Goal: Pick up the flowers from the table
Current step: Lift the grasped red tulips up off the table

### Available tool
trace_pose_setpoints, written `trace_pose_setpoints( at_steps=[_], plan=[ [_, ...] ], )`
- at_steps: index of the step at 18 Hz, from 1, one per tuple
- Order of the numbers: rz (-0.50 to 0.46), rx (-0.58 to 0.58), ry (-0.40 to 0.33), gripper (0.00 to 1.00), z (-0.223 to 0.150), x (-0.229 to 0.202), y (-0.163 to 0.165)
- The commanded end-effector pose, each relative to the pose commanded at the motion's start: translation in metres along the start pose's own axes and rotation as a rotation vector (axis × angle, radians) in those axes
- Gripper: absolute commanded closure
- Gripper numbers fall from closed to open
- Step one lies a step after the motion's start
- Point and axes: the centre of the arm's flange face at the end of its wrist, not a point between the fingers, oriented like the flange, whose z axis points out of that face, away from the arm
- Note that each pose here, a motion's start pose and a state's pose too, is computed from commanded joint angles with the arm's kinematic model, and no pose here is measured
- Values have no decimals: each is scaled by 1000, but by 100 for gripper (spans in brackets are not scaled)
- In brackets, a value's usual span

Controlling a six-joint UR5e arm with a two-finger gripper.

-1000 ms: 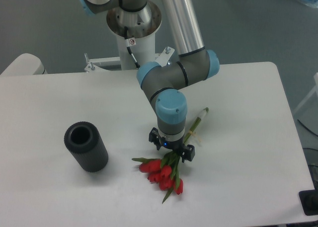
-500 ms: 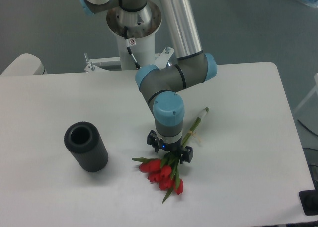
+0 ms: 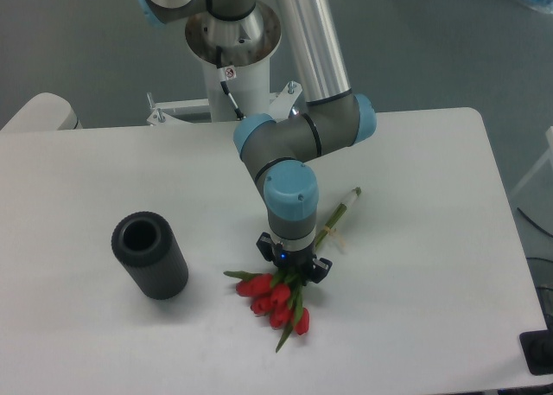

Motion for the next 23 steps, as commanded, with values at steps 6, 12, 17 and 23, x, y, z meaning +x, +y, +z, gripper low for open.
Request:
trace_pose_setpoints(
  at_steps=[6, 12, 17, 23],
  plan=[
    [6, 12, -14, 72, -7, -6, -3],
    [15, 30, -33, 77, -19, -13, -8],
    [61, 57, -59, 83, -46, -19, -7],
    [82, 140, -115, 83, -103, -29, -16]
  ],
)
